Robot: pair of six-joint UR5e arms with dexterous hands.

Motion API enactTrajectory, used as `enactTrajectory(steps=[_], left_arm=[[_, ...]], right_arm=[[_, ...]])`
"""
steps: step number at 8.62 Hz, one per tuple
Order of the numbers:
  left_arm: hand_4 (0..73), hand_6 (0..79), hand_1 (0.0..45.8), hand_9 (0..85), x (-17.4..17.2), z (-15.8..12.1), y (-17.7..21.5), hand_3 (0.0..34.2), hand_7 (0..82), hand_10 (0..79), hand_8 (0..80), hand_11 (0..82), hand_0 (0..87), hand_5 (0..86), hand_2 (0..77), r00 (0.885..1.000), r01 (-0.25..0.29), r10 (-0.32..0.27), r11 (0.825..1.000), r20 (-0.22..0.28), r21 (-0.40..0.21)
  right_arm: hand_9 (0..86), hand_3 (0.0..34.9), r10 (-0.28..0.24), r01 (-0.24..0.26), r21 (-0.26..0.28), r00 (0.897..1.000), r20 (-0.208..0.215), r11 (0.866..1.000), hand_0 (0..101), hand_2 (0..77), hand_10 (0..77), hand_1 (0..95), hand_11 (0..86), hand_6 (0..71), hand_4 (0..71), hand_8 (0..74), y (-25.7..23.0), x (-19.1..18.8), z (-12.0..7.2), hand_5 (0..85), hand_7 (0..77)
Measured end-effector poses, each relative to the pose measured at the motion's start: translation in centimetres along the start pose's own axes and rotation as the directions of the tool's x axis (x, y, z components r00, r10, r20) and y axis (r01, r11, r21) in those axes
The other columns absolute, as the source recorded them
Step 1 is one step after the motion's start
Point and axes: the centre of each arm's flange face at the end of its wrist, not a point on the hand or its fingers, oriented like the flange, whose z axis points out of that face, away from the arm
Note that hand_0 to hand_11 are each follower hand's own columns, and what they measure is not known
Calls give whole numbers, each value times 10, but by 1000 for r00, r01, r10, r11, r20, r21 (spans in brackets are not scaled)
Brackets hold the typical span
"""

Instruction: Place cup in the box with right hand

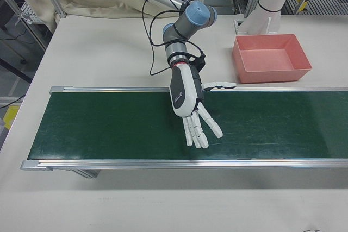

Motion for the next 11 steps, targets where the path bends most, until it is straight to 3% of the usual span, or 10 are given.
enactTrajectory(steps=[2, 3, 4, 7, 10, 11], left_arm=[[11, 5, 5, 0, 0, 0, 0, 0, 0, 0, 0, 0, 0, 0, 11, 1000, 0, 0, 1000, -1, 0], [11, 5, 5, 0, 1, 0, 0, 0, 0, 0, 0, 0, 0, 0, 11, 1000, 0, 0, 1000, -1, -1], [11, 5, 5, 0, 1, 0, 1, 0, 0, 0, 0, 0, 0, 0, 11, 1000, 0, 0, 1000, -1, -1], [11, 0, 5, 0, 0, 0, 1, 0, 0, 0, 0, 0, 0, 5, 11, 1000, 0, 0, 1000, -1, -1], [11, 5, 5, 0, 0, 0, 1, 0, 0, 0, 0, 0, 0, 5, 11, 1000, 0, 0, 1000, -1, -1], [11, 5, 5, 0, 0, 0, 1, 0, 5, 0, 0, 0, 0, 0, 11, 1000, 0, 0, 1000, -1, -1]], right_arm=[[82, 0, 54, -54, -16, 998, 13, 998, 298, 120, 5, 76, 16, 38, 0, 38, -14, 11, 3, 22, 147], [82, 0, 62, -62, -15, 998, 14, 998, 352, 125, 5, 87, 11, 38, 0, 38, -19, 14, 3, 27, 120], [82, 0, 66, -65, -13, 998, 13, 998, 479, 169, 5, 175, 33, 38, 0, 38, -22, 16, 4, 55, 87], [60, 0, 85, -85, -20, 996, 10, 996, 508, 169, 22, 235, 54, 38, 0, 38, -20, 17, 4, 71, 76], [65, 0, 89, -89, -25, 996, 5, 996, 469, 164, 16, 136, 38, 38, 0, 38, -16, 20, 3, 55, 82], [65, 0, 92, -92, -28, 996, 5, 995, 469, 142, 16, 196, 38, 38, 0, 38, -14, 20, 3, 49, 82]])
